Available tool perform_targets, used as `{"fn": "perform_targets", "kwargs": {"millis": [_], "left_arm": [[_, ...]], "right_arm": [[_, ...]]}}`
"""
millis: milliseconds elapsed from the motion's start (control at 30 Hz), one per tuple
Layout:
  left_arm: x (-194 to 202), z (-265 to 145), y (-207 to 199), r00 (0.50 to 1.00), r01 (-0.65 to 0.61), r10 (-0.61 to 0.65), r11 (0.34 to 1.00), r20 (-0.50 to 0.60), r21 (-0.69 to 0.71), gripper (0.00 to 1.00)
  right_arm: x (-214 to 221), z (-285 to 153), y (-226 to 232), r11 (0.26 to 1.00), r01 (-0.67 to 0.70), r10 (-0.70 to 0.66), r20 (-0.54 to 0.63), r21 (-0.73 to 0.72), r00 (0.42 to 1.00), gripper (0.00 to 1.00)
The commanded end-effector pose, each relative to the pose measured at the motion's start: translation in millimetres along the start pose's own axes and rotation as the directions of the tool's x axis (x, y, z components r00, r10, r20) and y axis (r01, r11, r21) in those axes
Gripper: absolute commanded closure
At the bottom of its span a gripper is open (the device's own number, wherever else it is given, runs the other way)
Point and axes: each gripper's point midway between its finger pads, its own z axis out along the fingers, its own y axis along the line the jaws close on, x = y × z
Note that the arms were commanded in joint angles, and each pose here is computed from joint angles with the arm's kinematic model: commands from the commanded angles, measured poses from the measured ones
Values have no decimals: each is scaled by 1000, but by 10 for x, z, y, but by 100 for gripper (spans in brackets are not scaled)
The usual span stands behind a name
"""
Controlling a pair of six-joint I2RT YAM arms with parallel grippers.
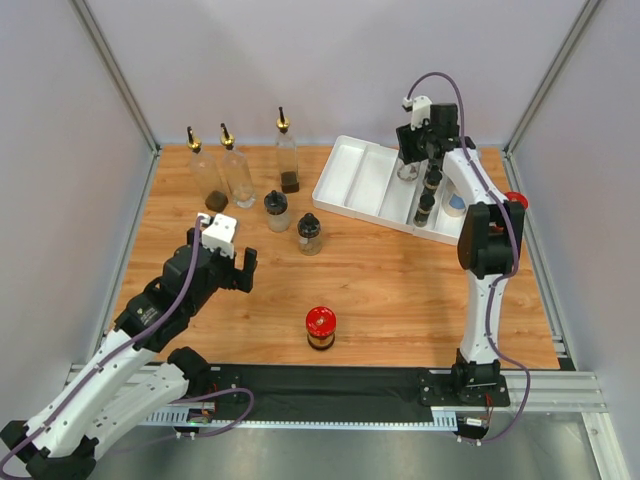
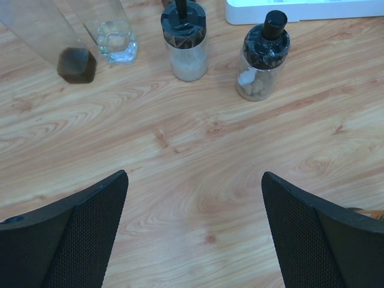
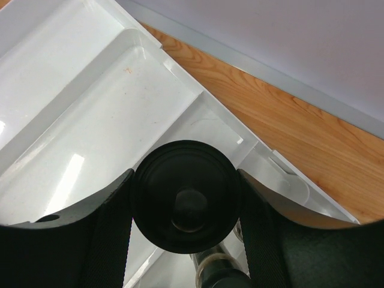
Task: Organize the condiment bottles
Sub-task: Place the bottle in the storage box.
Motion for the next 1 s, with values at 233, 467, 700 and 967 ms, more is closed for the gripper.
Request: {"fn": "perform_targets", "kwargs": {"millis": [233,467,700,967], "left_arm": [[-55,14,13,1000,-22,22,1000,2,-5,0],[-53,14,21,1000,-23,23,1000,-1,-10,0],[-66,-7,28,1000,-20,20,1000,6,-9,0],[-92,-33,38,1000,-14,14,1000,21,-11,0]], "right_arm": [[-284,147,-176,997,2,-9,99,72,995,80],[-215,197,-202,996,15,-22,84,85,996,51],[-205,119,-185,996,27,-34,80,84,996,22],[-398,-162,-173,995,36,-47,119,90,992,7]]}}
